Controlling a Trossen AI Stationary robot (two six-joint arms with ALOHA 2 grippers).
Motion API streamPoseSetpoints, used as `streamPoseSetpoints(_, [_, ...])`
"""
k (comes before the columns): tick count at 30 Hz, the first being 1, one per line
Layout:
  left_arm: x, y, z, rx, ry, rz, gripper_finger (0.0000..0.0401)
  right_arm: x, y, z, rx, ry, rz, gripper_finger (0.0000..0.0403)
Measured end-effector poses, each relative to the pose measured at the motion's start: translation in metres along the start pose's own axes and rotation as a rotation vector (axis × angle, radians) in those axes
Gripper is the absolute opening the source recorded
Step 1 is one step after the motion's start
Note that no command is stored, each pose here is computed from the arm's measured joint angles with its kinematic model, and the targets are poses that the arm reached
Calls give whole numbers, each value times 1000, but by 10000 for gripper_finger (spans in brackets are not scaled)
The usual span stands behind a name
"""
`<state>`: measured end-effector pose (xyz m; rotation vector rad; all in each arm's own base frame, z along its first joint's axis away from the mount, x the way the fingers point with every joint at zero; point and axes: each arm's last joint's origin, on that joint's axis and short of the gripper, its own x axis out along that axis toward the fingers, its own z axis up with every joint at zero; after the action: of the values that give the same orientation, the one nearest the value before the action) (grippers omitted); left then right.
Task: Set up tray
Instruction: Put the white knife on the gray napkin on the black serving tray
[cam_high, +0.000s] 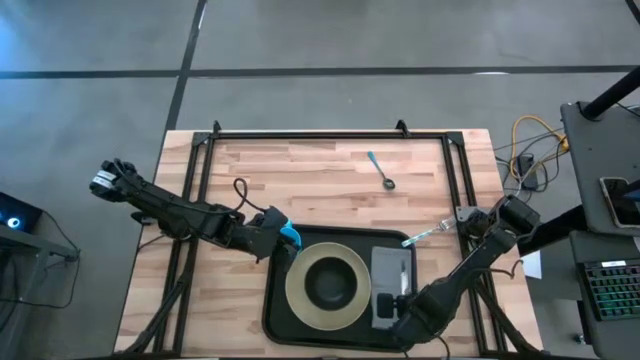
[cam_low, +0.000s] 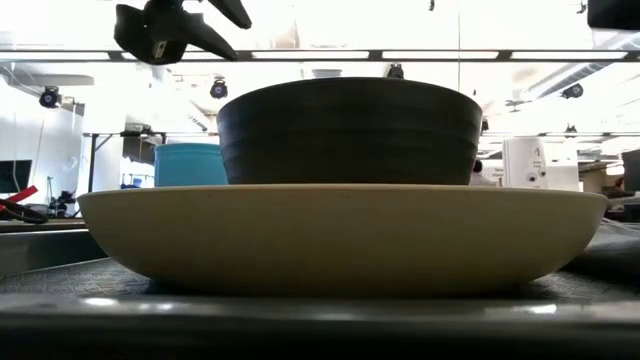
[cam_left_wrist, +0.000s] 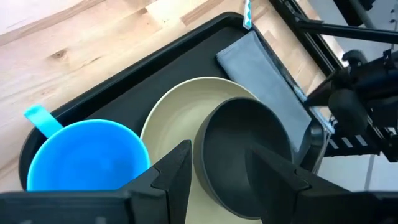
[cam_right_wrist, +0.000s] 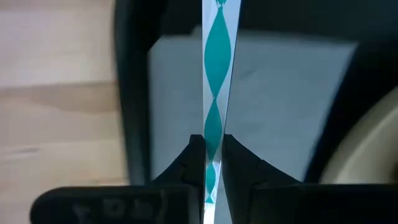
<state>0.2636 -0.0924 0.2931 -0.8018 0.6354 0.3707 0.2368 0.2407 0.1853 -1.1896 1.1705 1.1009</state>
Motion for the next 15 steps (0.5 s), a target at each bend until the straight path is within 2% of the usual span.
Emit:
streamPoseSetpoints(4, [0, 0, 0, -1, -1, -2, 131, 0, -8, 0, -16, -39, -36, 23])
streamPoseSetpoints(9, [0, 0, 0, 5, -1, -2, 131, 1, -19, -9, 25, -36, -38, 23])
streamPoseSetpoints(15, [0, 0, 0, 18, -1, -2, 131, 3, -35, -18, 110, -119, -36, 23])
